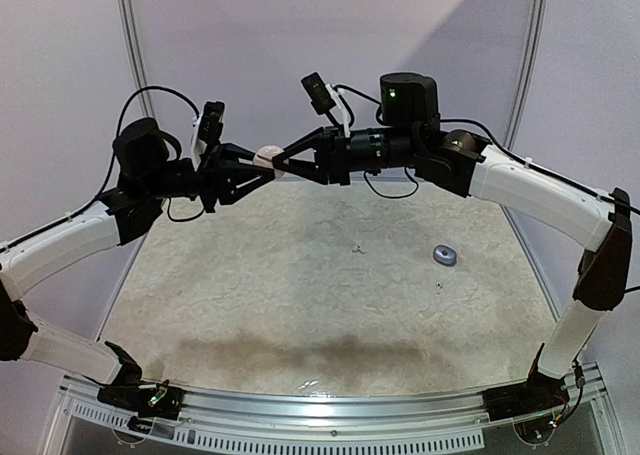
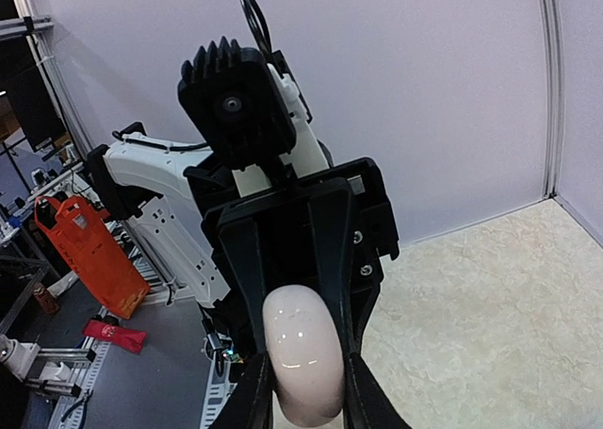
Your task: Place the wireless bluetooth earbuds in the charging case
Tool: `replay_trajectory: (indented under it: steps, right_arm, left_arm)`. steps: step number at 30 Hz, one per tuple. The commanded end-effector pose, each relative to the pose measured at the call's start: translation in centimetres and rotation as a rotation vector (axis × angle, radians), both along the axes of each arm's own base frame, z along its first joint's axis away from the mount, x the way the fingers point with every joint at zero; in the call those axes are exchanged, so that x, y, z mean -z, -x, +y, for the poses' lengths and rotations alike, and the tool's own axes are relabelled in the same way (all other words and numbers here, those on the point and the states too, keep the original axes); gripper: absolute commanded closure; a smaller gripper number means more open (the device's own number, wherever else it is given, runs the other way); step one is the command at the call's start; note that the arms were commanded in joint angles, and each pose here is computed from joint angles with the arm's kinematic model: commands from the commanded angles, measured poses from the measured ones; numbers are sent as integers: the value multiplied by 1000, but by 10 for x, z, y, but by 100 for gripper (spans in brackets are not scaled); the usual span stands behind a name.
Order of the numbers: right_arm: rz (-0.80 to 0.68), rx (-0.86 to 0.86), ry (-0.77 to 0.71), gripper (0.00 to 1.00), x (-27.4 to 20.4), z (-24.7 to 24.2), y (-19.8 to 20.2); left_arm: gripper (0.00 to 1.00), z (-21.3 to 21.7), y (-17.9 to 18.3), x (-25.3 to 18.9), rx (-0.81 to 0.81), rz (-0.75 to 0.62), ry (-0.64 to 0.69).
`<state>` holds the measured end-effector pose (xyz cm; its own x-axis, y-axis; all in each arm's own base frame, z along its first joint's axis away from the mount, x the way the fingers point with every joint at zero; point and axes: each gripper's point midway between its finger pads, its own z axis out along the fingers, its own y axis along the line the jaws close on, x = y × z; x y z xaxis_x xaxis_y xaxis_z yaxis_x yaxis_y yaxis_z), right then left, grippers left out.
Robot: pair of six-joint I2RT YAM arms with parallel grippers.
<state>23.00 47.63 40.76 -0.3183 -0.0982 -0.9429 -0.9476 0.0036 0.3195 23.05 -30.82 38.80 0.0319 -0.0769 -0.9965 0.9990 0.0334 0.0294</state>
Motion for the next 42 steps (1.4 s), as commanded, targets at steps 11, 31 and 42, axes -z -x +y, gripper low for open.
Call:
replay_trajectory:
  steps: [11, 31, 42]
  right_arm:
    - [31, -45, 34, 100, 6, 5, 7]
    - [-107, 120, 216, 100, 10, -20, 4]
    - [-224, 95, 310, 100, 23, -8, 11]
  left_arm:
    - [100, -5, -7, 7, -33, 39, -7]
    - [34, -2, 1, 68, 15, -82, -262]
    - [50, -9, 6, 38, 68, -59, -138]
